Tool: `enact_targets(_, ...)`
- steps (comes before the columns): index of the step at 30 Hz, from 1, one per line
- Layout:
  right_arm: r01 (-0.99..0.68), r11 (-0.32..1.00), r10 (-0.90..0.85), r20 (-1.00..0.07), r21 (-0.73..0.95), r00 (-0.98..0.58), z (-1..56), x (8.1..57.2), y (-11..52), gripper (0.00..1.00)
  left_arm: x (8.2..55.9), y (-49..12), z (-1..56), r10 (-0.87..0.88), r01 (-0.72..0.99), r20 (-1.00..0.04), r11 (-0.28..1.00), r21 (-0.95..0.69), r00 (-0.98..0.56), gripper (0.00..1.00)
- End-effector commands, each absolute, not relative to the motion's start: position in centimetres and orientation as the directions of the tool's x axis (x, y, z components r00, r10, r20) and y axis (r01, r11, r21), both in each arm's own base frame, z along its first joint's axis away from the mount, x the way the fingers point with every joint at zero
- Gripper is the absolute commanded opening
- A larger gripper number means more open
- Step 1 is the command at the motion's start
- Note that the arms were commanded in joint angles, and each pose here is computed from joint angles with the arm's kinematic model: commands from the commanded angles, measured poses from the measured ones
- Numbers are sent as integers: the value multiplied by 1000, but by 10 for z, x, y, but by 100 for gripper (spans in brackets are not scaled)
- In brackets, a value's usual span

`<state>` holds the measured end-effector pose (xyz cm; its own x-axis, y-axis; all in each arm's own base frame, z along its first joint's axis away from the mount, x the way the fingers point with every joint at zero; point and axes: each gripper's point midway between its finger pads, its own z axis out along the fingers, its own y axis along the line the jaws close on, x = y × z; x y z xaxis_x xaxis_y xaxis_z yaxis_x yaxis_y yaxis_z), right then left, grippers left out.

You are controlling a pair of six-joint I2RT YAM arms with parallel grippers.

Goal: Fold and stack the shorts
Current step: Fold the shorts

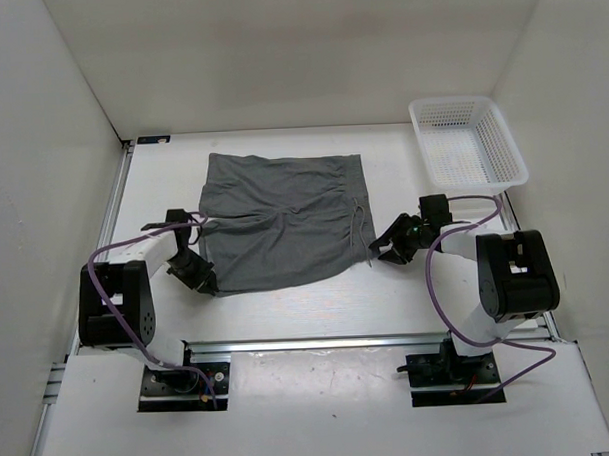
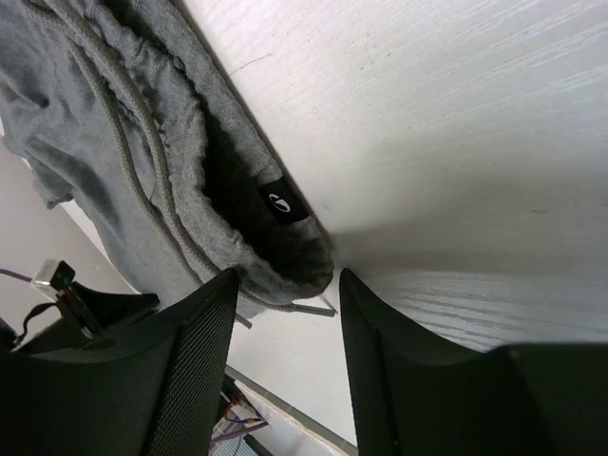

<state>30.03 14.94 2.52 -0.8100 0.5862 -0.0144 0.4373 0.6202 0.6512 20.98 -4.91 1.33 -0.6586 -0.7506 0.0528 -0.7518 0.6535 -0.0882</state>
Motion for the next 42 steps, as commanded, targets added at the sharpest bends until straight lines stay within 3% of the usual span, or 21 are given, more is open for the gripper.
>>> enact_targets(1,486,642,588,26,592,-808,4,284,144,51,242,-38,25,-753,-743,-62,657,-125,-655,17)
enact_targets(2,486,642,588,26,592,-808,4,284,144,47,240,-41,21,-747,-739,-52,664,-114,-663,11)
enact_targets(4,494,637,594,32,592,-804,4,284,144,42,245,-42,22,-746,-737,-51,664,-126,-664,11)
enact_targets(8,484,622,593,34,615,-805,12,291,148,17,247,-47,29,-739,-725,-64,671,-155,-671,11)
enact_targets(9,491,623,593,41,609,-804,13,288,147,3,249,-47,35,-739,-721,-80,671,-173,-669,11)
enact_targets(10,481,626,599,17,613,-801,20,293,146,0,250,-49,39,-738,-716,-81,671,-192,-669,11)
enact_targets(16,436,705,588,-118,559,-800,42,281,125,0,221,-57,50,-757,-726,-55,643,-243,-651,11)
enact_targets(20,433,743,574,-153,510,-805,45,250,111,0,199,-61,57,-770,-731,-50,622,-280,-636,11)
enact_targets(24,432,772,567,-198,467,-799,57,219,97,0,180,-65,75,-772,-720,-70,618,-315,-632,11)
enact_targets(26,439,771,579,-223,461,-784,65,202,89,0,186,-61,96,-775,-696,-138,619,-365,-617,11)
enact_targets(31,431,787,587,-324,441,-742,95,201,74,0,232,-46,164,-749,-632,-306,661,-404,-587,11)
enact_targets(42,432,800,595,-450,417,-666,150,317,67,0,402,-43,228,-631,-515,-450,776,-365,-632,11)
